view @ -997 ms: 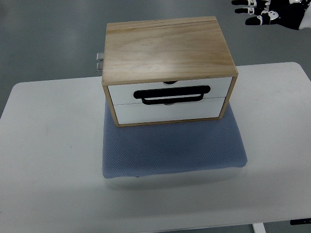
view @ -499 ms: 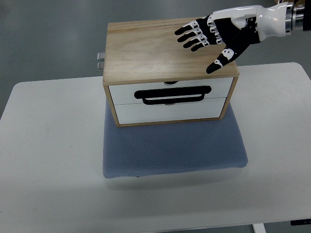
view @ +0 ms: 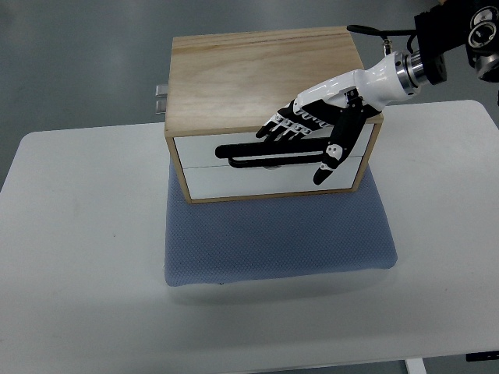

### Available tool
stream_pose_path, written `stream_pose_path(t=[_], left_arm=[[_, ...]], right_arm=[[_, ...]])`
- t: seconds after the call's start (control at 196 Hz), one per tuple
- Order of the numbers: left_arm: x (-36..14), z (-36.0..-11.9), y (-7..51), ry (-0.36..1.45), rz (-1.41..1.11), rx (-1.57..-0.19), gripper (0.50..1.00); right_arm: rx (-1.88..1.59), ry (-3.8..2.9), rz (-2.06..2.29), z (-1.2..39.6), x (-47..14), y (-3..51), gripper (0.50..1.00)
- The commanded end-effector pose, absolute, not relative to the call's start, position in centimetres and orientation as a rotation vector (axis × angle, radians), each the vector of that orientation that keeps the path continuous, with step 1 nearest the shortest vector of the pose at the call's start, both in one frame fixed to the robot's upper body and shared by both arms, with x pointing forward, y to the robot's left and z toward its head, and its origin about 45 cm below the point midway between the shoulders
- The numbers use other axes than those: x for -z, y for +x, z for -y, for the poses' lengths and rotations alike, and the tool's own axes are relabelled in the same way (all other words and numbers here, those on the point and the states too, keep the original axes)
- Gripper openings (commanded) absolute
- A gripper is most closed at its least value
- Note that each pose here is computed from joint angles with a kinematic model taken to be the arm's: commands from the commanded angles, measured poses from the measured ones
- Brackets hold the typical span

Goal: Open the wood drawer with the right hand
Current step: 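Hook the right hand's fingers around the upper drawer's black handle, then pull the upper white drawer toward the robot with the right hand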

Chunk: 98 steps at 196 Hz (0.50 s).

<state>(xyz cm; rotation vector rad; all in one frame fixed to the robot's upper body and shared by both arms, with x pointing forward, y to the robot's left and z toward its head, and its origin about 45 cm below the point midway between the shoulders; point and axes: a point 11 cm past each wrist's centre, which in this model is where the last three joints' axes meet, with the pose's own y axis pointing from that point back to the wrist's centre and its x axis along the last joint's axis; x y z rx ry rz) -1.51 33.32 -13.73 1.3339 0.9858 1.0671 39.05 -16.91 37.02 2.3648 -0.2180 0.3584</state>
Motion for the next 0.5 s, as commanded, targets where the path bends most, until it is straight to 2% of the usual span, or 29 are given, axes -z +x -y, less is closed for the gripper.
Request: stream_pose_path(t=[0.0, 0.494], left_arm=[[13.7, -33.3, -1.5, 1.334, -0.986, -1.067, 1.0], [13.7, -33.3, -1.5, 1.334, -0.986, -1.067, 1.0]], right_arm=[[-0.36, 2.343, 0.193, 16.4, -36.3, 38.9, 0.954], [-0.4, 2.315, 0.246, 15.6, -34.8, 39.6, 0.954]])
